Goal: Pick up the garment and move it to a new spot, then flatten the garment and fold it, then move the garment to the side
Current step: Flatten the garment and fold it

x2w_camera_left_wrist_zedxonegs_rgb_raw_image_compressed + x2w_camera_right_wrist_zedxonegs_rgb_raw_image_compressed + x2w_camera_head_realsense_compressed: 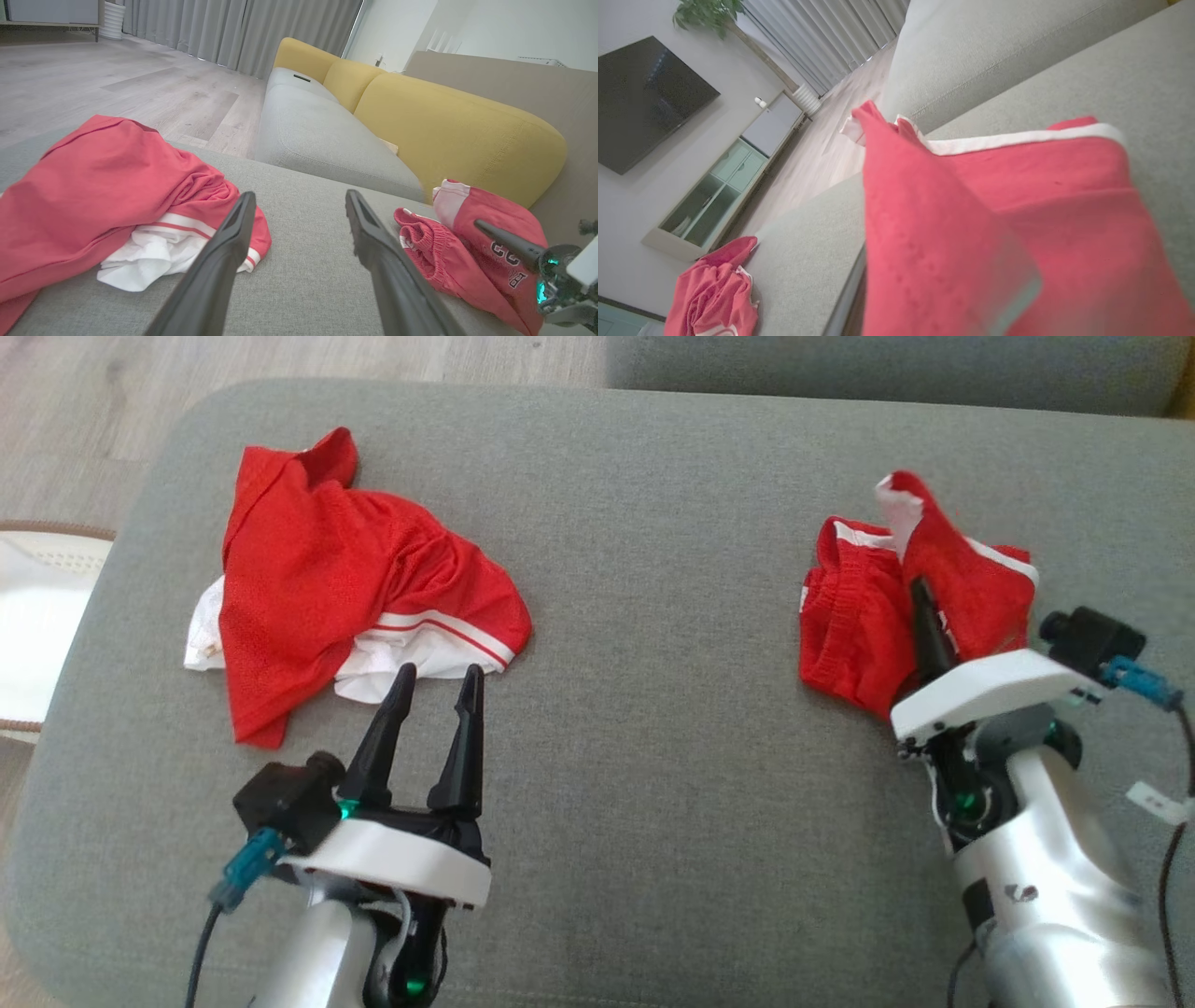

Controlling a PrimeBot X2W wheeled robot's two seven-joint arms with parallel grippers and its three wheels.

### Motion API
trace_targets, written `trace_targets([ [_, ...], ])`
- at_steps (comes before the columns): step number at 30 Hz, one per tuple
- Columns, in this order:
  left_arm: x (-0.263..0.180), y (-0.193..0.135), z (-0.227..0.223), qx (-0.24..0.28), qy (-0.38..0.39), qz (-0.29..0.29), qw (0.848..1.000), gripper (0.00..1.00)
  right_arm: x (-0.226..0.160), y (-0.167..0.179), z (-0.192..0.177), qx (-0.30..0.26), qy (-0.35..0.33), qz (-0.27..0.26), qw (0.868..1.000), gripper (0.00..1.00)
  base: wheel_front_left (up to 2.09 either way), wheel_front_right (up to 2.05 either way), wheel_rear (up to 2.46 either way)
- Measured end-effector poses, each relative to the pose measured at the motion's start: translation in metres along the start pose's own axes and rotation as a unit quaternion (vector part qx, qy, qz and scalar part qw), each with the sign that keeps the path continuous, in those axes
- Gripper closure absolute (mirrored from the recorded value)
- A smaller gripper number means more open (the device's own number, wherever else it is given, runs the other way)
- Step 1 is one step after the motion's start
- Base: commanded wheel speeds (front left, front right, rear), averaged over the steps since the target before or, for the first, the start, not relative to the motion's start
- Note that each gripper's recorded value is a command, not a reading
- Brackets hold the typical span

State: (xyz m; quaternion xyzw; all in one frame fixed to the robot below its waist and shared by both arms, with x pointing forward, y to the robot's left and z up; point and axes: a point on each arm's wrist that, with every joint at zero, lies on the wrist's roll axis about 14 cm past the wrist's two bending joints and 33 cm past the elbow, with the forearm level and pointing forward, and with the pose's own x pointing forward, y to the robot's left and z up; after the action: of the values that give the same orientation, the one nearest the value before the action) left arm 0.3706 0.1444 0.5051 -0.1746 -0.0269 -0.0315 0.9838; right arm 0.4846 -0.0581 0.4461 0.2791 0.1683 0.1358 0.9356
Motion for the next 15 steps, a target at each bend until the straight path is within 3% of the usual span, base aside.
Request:
trace_targets([
  [11, -0.001, 0.001, -0.001, 0.001, 0.001, 0.003, 1.0, 0.0, 0.008, 0.01, -0.022, -0.003, 0.023, 0.009, 1.0, 1.0, 0.0, 0.0, 0.0],
  [12, -0.001, 0.001, -0.001, 0.001, 0.002, 0.003, 1.0, 0.0, 0.008, 0.011, -0.025, -0.003, 0.027, 0.01, 1.0, 0.0, 0.0, 0.0, 0.0],
  [15, -0.001, 0.001, -0.002, 0.0, 0.003, 0.003, 1.0, 0.0, 0.006, 0.014, -0.036, -0.013, 0.041, 0.017, 0.999, 0.0, 0.0, 0.0, 0.0],
])
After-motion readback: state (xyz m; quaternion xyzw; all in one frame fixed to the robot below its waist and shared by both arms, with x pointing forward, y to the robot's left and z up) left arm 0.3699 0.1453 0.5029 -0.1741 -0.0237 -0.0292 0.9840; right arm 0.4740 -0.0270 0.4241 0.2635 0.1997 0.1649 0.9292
